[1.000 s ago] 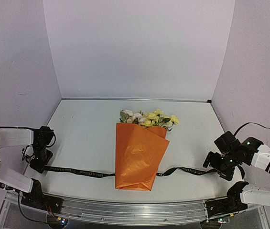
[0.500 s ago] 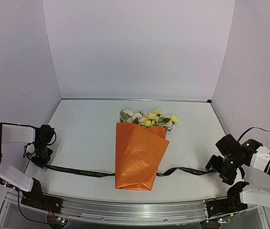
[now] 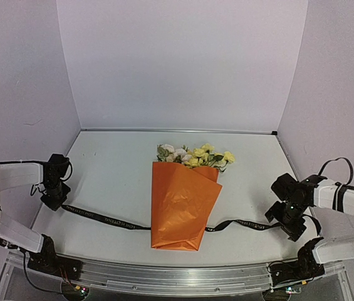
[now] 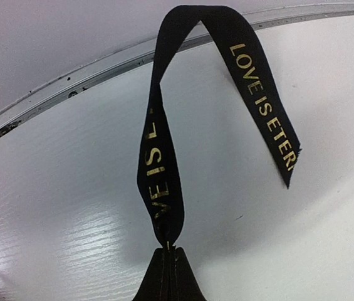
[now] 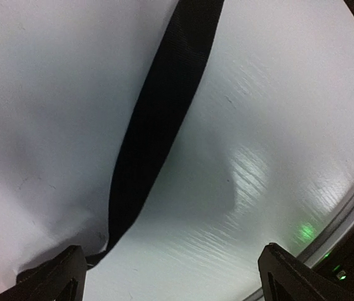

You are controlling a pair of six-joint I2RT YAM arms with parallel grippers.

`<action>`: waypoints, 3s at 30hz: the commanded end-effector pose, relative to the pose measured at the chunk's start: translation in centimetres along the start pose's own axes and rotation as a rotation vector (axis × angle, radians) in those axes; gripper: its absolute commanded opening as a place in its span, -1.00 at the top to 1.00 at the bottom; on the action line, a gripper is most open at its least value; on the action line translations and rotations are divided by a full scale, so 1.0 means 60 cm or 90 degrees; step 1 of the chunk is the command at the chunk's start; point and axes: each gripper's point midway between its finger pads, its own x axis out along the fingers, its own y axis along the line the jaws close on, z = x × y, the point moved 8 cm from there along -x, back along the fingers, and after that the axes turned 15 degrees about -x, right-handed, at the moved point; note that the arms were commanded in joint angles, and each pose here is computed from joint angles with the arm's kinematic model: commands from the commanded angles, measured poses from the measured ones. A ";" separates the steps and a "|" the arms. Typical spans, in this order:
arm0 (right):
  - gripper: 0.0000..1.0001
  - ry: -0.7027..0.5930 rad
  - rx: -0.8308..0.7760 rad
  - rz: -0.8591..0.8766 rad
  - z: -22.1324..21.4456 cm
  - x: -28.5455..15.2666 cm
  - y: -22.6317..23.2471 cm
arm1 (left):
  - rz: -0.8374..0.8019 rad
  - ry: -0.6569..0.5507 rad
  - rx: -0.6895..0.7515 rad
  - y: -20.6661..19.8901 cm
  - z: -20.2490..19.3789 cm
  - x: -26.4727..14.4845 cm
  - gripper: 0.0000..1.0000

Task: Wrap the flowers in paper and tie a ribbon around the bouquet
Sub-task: Pick up the left side of the ribbon at the center of the board, then pick up the right side of the ribbon from the center of the board, then place the left side of the ribbon on the folded bouquet.

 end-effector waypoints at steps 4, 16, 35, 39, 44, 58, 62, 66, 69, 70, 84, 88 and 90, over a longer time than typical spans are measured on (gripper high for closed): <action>-0.79 -0.088 0.111 0.035 0.028 0.037 0.028 | -0.097 -0.014 0.026 -0.049 0.018 -0.030 1.00; 0.30 -0.090 0.137 0.002 0.022 0.077 0.024 | -0.121 -0.013 0.040 -0.058 0.017 -0.030 1.00; 1.00 -0.069 0.145 0.076 0.174 0.031 0.106 | -0.184 0.017 0.062 -0.128 0.009 -0.015 1.00; 1.00 -0.077 0.158 0.078 0.196 0.023 0.102 | -0.190 0.031 0.065 -0.138 0.003 -0.007 1.00; 1.00 -0.085 0.167 0.076 0.219 0.012 0.100 | -0.184 0.033 0.064 -0.146 0.001 0.002 1.00; 1.00 -0.078 0.154 0.068 0.228 0.006 0.097 | -0.185 0.030 0.031 -0.169 0.029 0.013 1.00; 1.00 -0.086 0.145 0.068 0.242 -0.001 0.102 | -0.205 0.047 0.031 -0.182 0.027 0.012 1.00; 1.00 -0.090 0.149 0.069 0.258 -0.009 0.103 | -0.214 0.068 0.032 -0.189 0.021 0.015 1.00; 1.00 -0.088 0.151 0.072 0.266 -0.011 0.104 | -0.214 0.078 0.032 -0.187 0.017 0.020 1.00; 1.00 -0.086 0.150 0.074 0.268 -0.012 0.105 | -0.213 0.078 0.032 -0.186 0.016 0.021 1.00; 1.00 -0.049 0.112 0.096 0.269 -0.022 0.120 | -0.308 0.071 0.068 -0.213 0.048 -0.012 1.00; 1.00 -0.033 0.092 0.109 0.254 -0.025 0.123 | -0.453 0.072 0.170 -0.238 0.015 -0.086 1.00; 1.00 -0.026 0.071 0.112 0.245 -0.028 0.126 | -0.559 0.082 0.248 -0.257 -0.024 -0.144 1.00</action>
